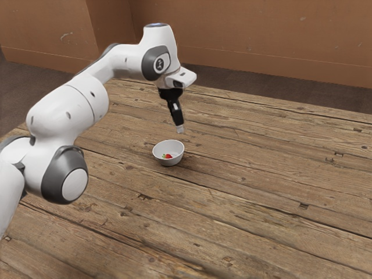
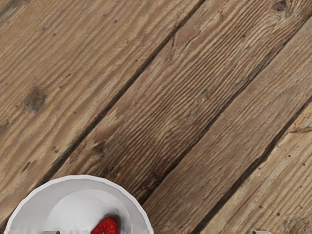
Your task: Take strawberry from the bowl
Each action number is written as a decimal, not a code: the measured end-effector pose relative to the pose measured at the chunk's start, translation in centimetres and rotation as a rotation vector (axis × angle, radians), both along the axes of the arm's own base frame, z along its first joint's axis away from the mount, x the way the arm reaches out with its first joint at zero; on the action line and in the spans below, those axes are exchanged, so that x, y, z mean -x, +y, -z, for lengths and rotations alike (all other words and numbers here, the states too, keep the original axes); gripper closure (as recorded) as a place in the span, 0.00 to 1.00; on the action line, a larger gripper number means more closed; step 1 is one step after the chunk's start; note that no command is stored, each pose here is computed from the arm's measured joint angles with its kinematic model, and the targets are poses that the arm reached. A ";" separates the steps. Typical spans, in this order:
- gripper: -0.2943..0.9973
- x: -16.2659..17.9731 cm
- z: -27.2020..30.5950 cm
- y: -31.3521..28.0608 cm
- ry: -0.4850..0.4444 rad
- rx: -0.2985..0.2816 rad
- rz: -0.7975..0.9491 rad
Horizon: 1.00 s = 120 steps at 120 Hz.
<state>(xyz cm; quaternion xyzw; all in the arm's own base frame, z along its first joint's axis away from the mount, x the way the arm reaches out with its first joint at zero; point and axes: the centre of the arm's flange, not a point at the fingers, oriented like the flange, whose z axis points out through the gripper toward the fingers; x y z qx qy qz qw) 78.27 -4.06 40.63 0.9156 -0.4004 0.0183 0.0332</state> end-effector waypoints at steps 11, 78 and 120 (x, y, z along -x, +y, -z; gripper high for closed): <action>0.39 0.1 1.1 0.7 0.025 -0.005 0.029; 0.50 0.2 4.4 1.1 0.091 -0.014 0.135; 0.50 -0.6 8.6 5.7 0.083 -0.026 0.098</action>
